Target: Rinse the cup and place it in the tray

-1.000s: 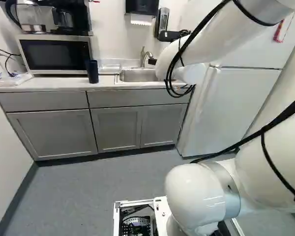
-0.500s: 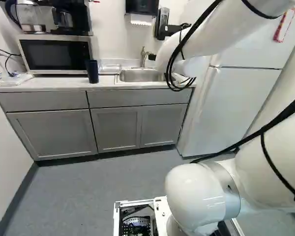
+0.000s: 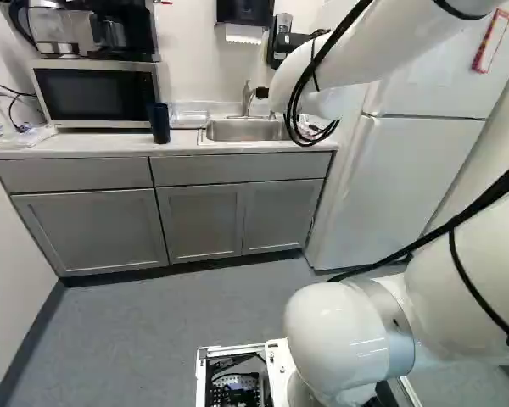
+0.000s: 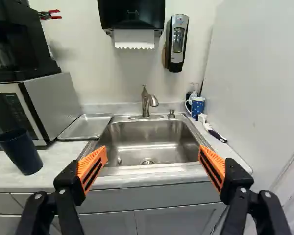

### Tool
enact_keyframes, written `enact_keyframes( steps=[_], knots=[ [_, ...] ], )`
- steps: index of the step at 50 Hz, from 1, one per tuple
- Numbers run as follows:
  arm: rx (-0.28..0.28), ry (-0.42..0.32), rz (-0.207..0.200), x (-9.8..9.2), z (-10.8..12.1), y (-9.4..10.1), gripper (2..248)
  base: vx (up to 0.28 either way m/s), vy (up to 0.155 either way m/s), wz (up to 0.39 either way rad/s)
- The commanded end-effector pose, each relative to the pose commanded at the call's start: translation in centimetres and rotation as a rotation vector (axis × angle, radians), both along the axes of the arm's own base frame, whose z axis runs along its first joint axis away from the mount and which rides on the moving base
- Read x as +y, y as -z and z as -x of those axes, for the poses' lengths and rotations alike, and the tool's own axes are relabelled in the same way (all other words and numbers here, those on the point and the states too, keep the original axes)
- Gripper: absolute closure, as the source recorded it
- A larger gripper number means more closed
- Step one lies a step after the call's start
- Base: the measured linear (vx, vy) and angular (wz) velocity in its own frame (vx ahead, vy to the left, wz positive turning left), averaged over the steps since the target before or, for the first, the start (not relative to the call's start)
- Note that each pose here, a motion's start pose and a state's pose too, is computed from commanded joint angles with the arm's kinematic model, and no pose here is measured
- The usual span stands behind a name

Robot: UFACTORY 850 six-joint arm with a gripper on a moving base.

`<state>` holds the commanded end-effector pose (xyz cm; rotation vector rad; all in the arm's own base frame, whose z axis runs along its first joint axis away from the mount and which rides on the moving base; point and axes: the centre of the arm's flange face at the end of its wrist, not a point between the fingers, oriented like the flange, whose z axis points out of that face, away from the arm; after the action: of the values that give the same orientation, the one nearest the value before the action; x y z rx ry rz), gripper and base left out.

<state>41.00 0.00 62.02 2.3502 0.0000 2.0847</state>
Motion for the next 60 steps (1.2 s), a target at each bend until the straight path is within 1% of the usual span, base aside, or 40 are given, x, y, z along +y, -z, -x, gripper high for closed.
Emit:
enact_keyframes(
  steps=[9,35,51,60],
  knots=[
    [0.002,0.0,0.0,0.0,-0.3,-0.8,3,0.0,0.0,0.0],
    [-0.046,0.0,0.0,0.0,-1.1,-3.7,3,0.0,0.0,0.0],
    [-0.039,0.0,0.0,0.0,-1.6,-5.1,3,0.0,0.0,0.0],
    [-0.037,0.0,0.0,0.0,-1.6,-5.1,3,0.0,0.0,0.0]
  ],
)
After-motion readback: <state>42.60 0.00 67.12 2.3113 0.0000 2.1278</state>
